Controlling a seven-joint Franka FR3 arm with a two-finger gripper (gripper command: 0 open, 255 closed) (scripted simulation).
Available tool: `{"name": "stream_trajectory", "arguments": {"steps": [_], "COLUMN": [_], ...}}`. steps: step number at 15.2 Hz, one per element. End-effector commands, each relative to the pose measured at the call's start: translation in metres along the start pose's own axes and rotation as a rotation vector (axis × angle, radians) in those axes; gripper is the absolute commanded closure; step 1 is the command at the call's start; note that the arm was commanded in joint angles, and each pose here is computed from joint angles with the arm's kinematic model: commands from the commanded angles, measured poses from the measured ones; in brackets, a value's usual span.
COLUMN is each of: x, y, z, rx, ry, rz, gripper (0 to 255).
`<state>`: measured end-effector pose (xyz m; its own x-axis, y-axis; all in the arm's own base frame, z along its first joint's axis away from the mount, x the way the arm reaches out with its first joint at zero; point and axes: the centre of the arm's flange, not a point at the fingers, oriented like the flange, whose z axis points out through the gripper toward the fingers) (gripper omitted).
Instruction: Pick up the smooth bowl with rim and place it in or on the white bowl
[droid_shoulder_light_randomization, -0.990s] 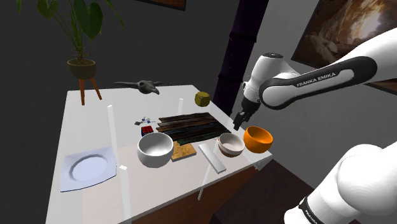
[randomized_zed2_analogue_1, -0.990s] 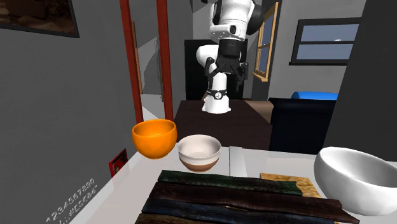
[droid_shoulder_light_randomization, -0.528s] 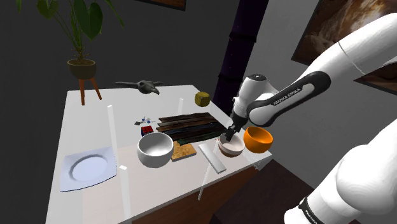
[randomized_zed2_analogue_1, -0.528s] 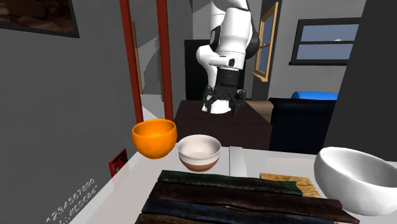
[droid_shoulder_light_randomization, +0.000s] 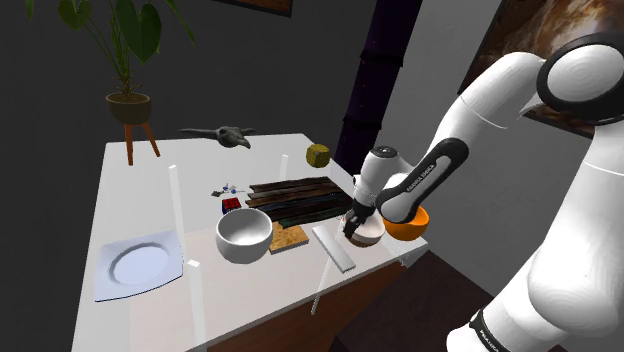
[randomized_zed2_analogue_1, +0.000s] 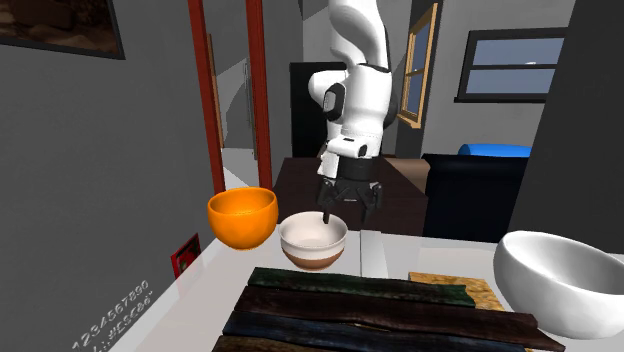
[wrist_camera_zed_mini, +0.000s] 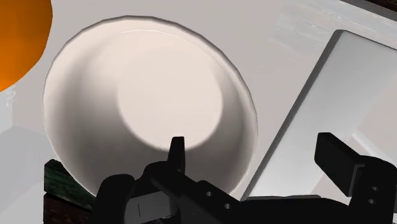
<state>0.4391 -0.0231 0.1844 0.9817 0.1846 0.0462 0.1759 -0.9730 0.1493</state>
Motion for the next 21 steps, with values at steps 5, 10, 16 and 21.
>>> {"name": "stream_trajectory", "arguments": {"steps": [5,10,16,21], "x": [-0.001,-0.001,-0.001,-0.001], "y": [-0.001,-0.001,-0.001,-0.001], "z": [0.033,0.036,0.036,0.036], "rx": [0.0,0.0,0.0,0.0], "ry": [0.001,0.001,0.001,0.001], "rz": [-0.002,-0.002,-0.002,-0.002], "gripper": [0,0,255,255]}}
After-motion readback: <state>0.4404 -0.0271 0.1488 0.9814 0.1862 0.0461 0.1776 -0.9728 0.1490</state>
